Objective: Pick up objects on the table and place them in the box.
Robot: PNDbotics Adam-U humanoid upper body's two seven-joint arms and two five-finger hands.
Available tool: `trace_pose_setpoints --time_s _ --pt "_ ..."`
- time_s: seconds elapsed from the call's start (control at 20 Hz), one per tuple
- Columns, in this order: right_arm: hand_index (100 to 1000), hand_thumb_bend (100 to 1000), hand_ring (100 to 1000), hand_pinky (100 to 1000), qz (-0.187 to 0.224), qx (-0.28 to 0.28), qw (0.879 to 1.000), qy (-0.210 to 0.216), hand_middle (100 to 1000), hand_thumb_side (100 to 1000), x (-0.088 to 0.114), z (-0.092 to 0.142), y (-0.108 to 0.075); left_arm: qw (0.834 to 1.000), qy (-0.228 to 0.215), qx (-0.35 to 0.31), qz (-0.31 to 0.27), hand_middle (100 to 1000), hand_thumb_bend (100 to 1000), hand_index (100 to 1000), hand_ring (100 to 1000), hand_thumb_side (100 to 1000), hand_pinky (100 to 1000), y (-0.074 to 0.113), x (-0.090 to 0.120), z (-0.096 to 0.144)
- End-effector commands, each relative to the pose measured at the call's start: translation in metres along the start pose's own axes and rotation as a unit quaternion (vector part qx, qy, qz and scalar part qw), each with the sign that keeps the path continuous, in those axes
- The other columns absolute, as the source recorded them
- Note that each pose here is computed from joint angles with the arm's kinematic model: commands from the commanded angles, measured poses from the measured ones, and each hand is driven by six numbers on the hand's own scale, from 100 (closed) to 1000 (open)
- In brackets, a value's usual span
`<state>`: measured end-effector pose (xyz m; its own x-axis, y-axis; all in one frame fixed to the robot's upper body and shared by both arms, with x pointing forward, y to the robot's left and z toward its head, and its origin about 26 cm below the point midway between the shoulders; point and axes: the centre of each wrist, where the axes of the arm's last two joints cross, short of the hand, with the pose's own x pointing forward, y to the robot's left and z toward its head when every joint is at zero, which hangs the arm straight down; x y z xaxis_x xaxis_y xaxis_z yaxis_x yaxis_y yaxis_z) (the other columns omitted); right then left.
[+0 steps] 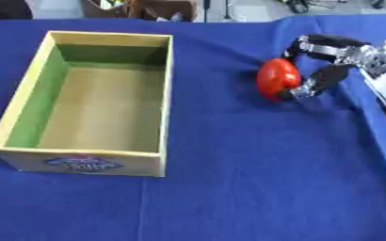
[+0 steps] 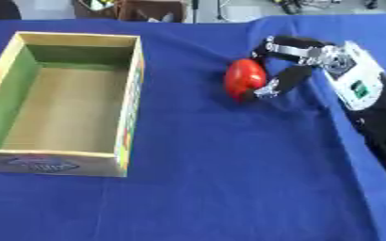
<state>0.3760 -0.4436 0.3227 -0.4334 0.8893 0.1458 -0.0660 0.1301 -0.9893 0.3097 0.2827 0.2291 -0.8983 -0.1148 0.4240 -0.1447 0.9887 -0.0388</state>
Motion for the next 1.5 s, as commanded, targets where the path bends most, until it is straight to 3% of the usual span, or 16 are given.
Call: trace_pose_setpoints --time_s 0.05,0.55,0.85,0.9,1.0,1.5 --pt "495 328 537 786 0.002 -0.012 1.0 0.005 359 574 0.003 0.008 -0.013 1.0 -0.016 -0.002 -0.009 540 100 651 462 917 133 0.005 0.006 -0.006" --pt "482 399 492 761 -0.014 -0.03 0.999 -0.005 349 556 0.008 0.009 -0.016 1.0 -0.014 -0.002 -0.012 539 100 654 463 913 138 0.006 0.006 -0.005" --pt "478 426 469 754 -0.006 -0.056 0.998 -0.021 342 587 0.016 0.01 -0.023 1.0 -0.013 -0.003 -0.014 539 100 655 463 914 140 0.006 0.006 -0.005" --pt "479 428 463 749 -0.005 -0.062 0.998 -0.024 342 624 0.018 0.01 -0.024 1.0 -0.013 -0.004 -0.014 539 100 656 463 918 141 0.006 0.006 -0.005" --pt "480 436 456 745 -0.006 -0.076 0.997 -0.03 341 599 0.02 0.011 -0.027 1.0 -0.012 -0.004 -0.015 539 100 656 463 914 141 0.007 0.006 -0.005" --pt "480 441 420 723 -0.011 -0.13 0.989 -0.074 332 648 0.042 0.011 -0.046 1.0 -0.013 -0.008 -0.018 537 100 657 463 913 148 0.007 0.007 -0.006"
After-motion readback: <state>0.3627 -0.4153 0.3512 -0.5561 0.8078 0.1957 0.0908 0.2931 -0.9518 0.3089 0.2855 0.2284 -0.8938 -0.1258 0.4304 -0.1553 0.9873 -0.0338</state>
